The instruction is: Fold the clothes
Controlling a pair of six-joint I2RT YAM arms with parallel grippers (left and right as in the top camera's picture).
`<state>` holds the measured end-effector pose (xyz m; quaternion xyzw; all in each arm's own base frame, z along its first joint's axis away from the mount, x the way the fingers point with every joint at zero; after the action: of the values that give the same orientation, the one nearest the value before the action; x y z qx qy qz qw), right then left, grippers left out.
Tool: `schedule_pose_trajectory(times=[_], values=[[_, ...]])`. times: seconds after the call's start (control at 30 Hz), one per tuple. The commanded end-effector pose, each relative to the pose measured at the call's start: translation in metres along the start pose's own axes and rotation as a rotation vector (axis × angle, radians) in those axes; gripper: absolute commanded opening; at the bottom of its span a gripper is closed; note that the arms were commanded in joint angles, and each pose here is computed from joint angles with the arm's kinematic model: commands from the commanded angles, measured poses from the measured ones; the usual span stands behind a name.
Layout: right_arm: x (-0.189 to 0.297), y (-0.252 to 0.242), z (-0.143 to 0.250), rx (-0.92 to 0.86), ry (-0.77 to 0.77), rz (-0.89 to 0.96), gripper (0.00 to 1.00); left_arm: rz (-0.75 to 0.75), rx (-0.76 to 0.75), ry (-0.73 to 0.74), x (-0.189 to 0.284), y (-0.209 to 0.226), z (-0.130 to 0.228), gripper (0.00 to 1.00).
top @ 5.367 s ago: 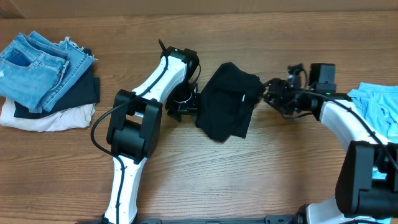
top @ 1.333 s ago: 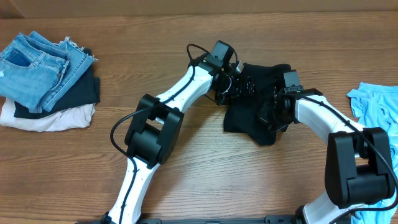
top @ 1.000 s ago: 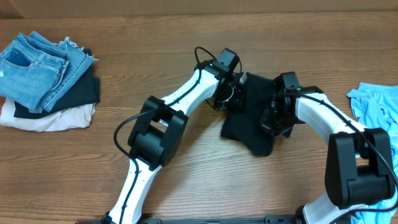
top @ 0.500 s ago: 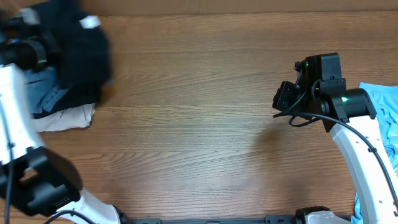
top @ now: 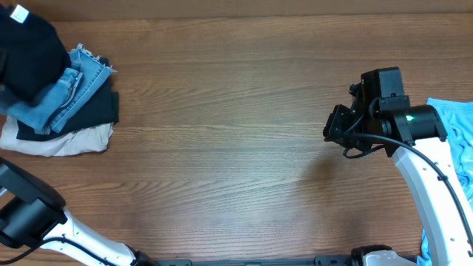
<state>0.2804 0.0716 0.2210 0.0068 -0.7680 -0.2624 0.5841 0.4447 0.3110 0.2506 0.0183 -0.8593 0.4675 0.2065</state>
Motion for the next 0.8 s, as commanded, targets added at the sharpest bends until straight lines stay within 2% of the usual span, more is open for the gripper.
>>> schedule_pose_trajectory(times=[0.0, 0.1, 0.2, 0.27, 0.3, 0.37, 0.43, 0.53, 0.57, 0.6, 0.63, 0.67, 0.77], values=[[0.003, 0.002, -0.002, -0.007, -0.008, -0.013, 0.04, -0.019, 0.187, 0.041, 0.001, -0.01, 0.011, 0.04], [0.003, 0.002, -0.002, -0.007, -0.008, -0.012, 0.04, -0.057, 0.313, 0.085, 0.001, -0.005, 0.023, 0.05], [0.003, 0.002, -0.002, -0.006, -0.009, -0.012, 0.04, -0.305, 0.436, 0.121, 0.006, 0.028, 0.052, 0.11], [0.003, 0.002, -0.003, 0.003, -0.015, -0.013, 0.04, -0.359, 0.432, 0.192, 0.008, 0.03, 0.071, 0.15], [0.003, 0.003, -0.004, 0.004, -0.018, -0.014, 0.04, -0.359, 0.424, 0.199, 0.008, 0.03, 0.072, 0.34], [0.003, 0.002, -0.002, 0.014, -0.011, -0.011, 0.04, -0.297, 0.432, 0.207, 0.011, 0.022, 0.068, 1.0], [0.003, 0.002, -0.002, 0.028, -0.01, -0.01, 0.04, -0.204, 0.468, 0.236, 0.023, 0.006, 0.063, 1.0], [0.003, 0.003, -0.003, 0.041, -0.016, -0.014, 0.04, -0.301, 0.472, 0.277, 0.069, -0.001, 0.072, 1.0], [0.003, 0.003, -0.004, 0.054, -0.02, -0.016, 0.04, -0.292, 0.419, 0.291, 0.078, -0.012, 0.076, 1.0], [0.003, 0.004, -0.004, 0.055, -0.022, -0.021, 0.04, -0.272, 0.336, 0.299, 0.089, -0.029, 0.079, 1.0], [0.003, 0.006, -0.006, 0.062, -0.029, -0.03, 0.04, -0.234, 0.151, 0.308, 0.104, -0.065, 0.087, 1.0], [0.004, 0.007, -0.008, 0.069, -0.038, -0.037, 0.04, -0.222, 0.058, 0.307, 0.112, -0.083, 0.092, 1.0], [0.028, 0.033, -0.012, 0.22, -0.093, -0.178, 0.06, -0.189, -0.467, 0.352, 0.143, -0.172, 0.143, 1.0]])
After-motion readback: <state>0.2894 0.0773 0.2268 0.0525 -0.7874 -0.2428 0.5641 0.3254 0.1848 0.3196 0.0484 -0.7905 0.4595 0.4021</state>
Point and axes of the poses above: each gripper's point midway between its finger pads, its own x axis back along the fingers, its own y axis along the line the jaws close on, z = x × y, the point moved 4 cm from there along x, back along the fingers, and after that the axes turned 1 degree about -x, right-handed, at the moved point
